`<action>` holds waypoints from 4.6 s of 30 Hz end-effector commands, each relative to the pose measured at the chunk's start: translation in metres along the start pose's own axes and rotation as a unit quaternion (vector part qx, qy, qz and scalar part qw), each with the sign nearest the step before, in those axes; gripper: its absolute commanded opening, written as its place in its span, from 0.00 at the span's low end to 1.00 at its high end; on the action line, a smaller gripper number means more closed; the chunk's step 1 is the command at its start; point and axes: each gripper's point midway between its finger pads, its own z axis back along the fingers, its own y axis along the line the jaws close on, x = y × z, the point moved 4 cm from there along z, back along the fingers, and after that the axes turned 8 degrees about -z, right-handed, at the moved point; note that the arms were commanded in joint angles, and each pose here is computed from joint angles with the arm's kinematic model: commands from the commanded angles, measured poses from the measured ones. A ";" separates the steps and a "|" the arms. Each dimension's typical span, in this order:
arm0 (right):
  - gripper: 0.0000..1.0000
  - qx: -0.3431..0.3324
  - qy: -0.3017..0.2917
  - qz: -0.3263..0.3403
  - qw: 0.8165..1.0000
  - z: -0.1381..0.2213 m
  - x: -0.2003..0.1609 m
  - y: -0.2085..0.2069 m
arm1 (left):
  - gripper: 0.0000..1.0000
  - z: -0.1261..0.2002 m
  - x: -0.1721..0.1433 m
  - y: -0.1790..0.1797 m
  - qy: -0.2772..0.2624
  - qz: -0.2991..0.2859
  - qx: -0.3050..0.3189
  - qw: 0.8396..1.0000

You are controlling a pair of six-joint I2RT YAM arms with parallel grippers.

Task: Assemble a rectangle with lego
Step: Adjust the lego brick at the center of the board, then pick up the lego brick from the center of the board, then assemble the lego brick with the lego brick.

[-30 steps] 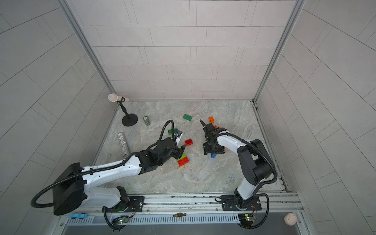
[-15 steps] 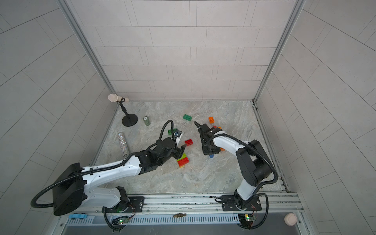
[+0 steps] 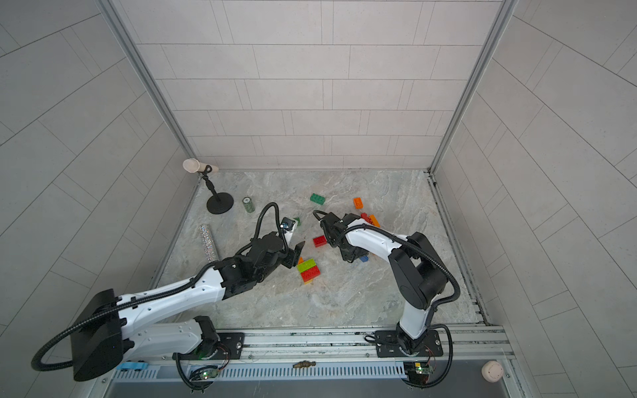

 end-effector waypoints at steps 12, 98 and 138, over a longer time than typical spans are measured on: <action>0.34 -0.088 -0.017 0.067 0.994 -0.009 -0.025 0.052 | 0.71 0.015 -0.014 0.038 0.011 0.027 0.048 0.998; 0.60 0.213 0.077 0.032 0.973 0.014 -0.021 0.042 | 0.73 -0.003 -0.029 0.033 0.076 0.009 0.043 0.996; 0.38 0.236 0.046 0.137 0.961 0.098 0.038 0.180 | 0.76 0.009 -0.097 0.114 0.193 0.159 0.174 0.953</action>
